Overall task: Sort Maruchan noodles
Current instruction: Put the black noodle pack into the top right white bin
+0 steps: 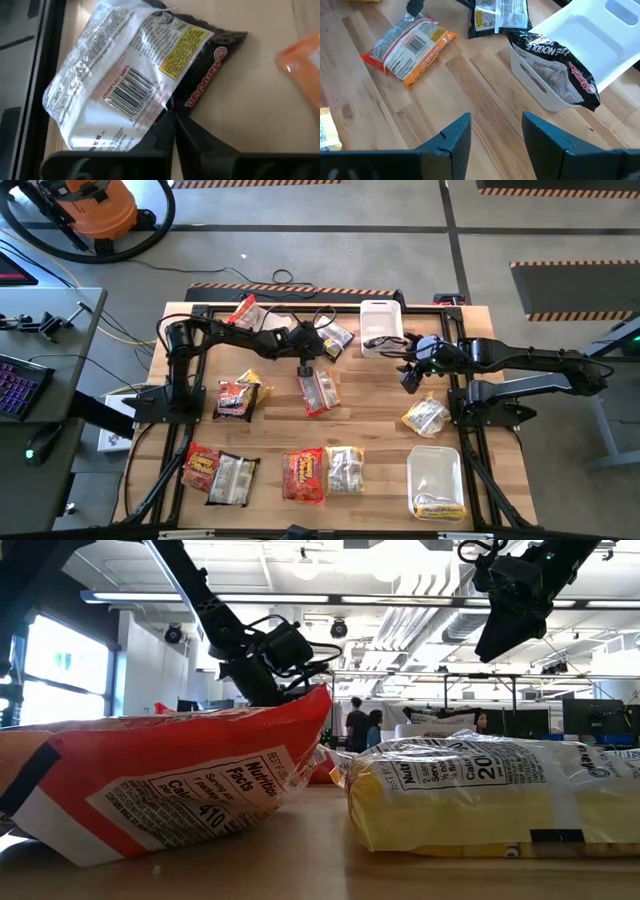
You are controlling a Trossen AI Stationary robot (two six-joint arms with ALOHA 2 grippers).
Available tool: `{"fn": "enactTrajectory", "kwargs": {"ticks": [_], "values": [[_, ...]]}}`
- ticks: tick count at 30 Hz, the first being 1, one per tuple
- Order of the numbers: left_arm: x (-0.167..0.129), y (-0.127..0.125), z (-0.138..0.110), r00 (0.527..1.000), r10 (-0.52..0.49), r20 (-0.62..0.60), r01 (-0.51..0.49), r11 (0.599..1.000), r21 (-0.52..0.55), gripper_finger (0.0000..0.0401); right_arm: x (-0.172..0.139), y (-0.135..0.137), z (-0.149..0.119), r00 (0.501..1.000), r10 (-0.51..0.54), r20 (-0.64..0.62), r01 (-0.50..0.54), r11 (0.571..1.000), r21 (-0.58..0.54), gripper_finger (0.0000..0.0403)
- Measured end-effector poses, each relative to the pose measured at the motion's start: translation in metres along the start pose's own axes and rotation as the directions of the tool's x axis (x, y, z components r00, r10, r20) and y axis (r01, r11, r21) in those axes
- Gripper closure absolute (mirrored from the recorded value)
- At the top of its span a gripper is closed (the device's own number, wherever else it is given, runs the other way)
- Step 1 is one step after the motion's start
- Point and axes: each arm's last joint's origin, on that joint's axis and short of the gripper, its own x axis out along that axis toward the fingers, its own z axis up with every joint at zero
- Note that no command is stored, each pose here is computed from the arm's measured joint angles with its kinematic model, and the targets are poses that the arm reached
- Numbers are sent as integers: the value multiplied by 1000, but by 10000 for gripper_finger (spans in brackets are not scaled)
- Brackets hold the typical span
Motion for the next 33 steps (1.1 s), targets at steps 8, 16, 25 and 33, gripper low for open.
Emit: {"fn": "enactTrajectory", "kwargs": {"ticks": [8, 16, 25, 33], "values": [[-23, 20, -4, 997, -75, 18, 76, 996, -45, 401, 0, 0, 0, 1000, 1, -1, -1, 1000, -6, 244], [-23, 44, -26, 997, -52, -52, 45, 990, -136, 371, 0, 0, 0, 1000, 1, -1, -1, 1000, -19, 244], [-22, 45, -30, 995, -72, -62, 65, 992, -110, 271, 0, 0, 0, 1000, -1, 0, 1, 1000, -20, 244], [-22, 45, -30, 995, -74, -61, 73, 997, -15, 247, 0, 0, 0, 1000, -1, 0, 1, 1000, -20, 244]]}}
